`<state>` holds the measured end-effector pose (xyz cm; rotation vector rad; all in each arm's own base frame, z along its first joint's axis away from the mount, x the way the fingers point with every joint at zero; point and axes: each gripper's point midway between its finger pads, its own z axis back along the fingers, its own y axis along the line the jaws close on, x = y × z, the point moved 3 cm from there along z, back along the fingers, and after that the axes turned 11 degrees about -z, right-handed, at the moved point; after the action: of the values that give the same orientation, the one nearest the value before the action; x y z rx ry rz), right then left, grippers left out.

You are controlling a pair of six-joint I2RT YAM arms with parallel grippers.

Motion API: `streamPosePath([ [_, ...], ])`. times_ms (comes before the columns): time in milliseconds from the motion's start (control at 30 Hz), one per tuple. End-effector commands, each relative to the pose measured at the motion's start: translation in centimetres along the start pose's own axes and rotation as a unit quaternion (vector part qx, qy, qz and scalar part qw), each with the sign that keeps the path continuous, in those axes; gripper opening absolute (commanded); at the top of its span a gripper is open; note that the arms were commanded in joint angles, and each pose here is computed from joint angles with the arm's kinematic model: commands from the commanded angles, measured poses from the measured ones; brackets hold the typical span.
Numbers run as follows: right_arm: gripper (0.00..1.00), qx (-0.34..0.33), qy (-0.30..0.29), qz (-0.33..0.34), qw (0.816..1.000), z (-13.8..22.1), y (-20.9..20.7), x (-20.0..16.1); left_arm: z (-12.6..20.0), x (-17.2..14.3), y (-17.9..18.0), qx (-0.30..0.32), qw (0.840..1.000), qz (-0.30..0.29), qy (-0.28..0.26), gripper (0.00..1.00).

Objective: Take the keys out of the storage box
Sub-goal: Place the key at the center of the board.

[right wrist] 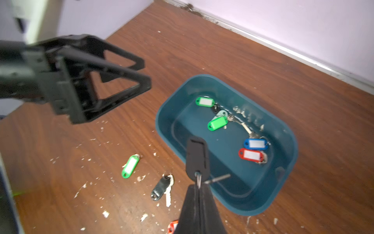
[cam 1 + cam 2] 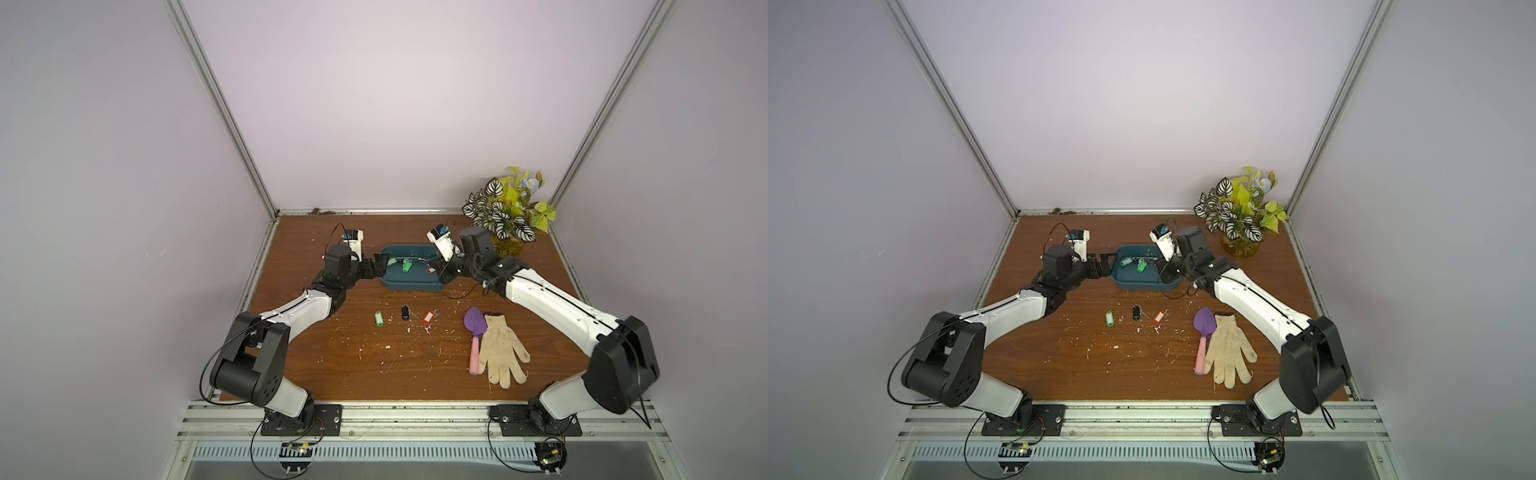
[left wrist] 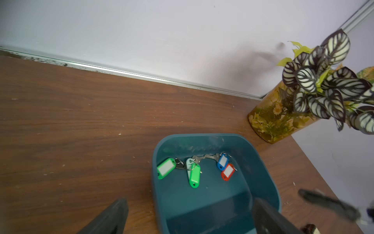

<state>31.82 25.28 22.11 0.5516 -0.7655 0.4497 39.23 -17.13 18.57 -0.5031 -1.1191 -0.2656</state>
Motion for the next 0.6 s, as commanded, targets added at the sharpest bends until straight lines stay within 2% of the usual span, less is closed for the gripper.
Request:
streamPosePath([
  [0,0.0,0.09,0.027,-0.041,0.995,0.7,2.7,-4.8,0.0,2.1,-1.5,-0.009,1.0,-0.008,-0.026,0.99],
  [267,0.0,0.087,0.1,-0.107,0.985,0.1,2.5,-14.7,-0.3,0.9,-2.8,0.015,1.0,-0.002,-0.018,0.99],
  [567,0.0,0.078,0.159,-0.113,0.978,-1.4,1.9,-18.8,-1.1,0.0,-3.9,0.016,1.0,-0.002,0.005,0.99],
])
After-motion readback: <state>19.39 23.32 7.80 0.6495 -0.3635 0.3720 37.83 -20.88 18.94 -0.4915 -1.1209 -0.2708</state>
